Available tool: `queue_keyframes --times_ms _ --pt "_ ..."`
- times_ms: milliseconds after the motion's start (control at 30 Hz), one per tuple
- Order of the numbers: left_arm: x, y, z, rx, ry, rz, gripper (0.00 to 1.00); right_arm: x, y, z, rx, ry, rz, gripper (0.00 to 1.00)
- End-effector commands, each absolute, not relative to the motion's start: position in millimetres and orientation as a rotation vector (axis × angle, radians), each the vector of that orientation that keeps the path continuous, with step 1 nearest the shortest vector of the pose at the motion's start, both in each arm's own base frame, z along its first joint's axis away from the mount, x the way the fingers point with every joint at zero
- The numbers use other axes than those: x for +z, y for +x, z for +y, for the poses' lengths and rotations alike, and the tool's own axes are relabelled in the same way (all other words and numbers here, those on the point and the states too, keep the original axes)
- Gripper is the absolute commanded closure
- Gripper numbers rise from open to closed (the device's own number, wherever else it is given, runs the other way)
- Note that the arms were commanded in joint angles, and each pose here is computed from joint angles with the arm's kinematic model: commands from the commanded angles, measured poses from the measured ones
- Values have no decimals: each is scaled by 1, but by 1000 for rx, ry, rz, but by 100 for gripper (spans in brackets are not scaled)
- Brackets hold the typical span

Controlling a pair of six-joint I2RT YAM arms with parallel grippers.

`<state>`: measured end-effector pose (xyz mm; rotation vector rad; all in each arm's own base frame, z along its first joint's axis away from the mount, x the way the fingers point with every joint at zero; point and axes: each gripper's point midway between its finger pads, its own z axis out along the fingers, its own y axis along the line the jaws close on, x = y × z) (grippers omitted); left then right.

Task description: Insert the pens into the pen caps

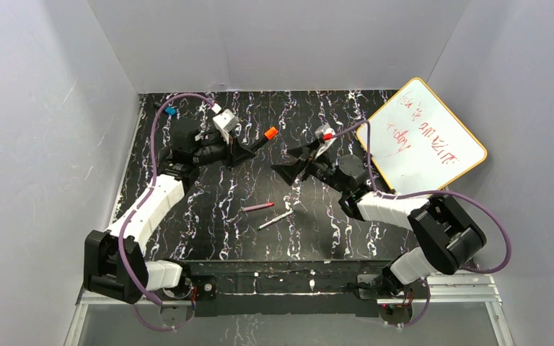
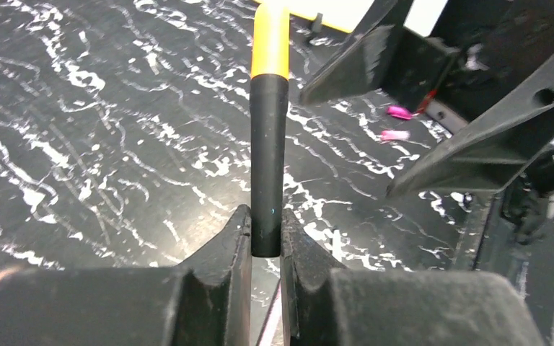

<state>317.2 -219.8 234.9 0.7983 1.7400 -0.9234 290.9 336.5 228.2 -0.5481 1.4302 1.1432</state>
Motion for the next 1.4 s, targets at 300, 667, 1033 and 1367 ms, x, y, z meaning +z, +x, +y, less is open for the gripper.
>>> queue_keyframes --times_ms 300,667,1033,1367 --pt "100 324 -155 -516 644 2235 100 219 308 296 926 -387 1434 1" --pt "43 320 -115 -263 465 2464 100 221 304 288 911 -368 1422 1" --pt "14 303 -101 -186 505 2610 73 228 302 279 887 -348 1422 1" --pt "96 276 -161 -442 880 2282 49 228 289 273 892 -372 1442 1"
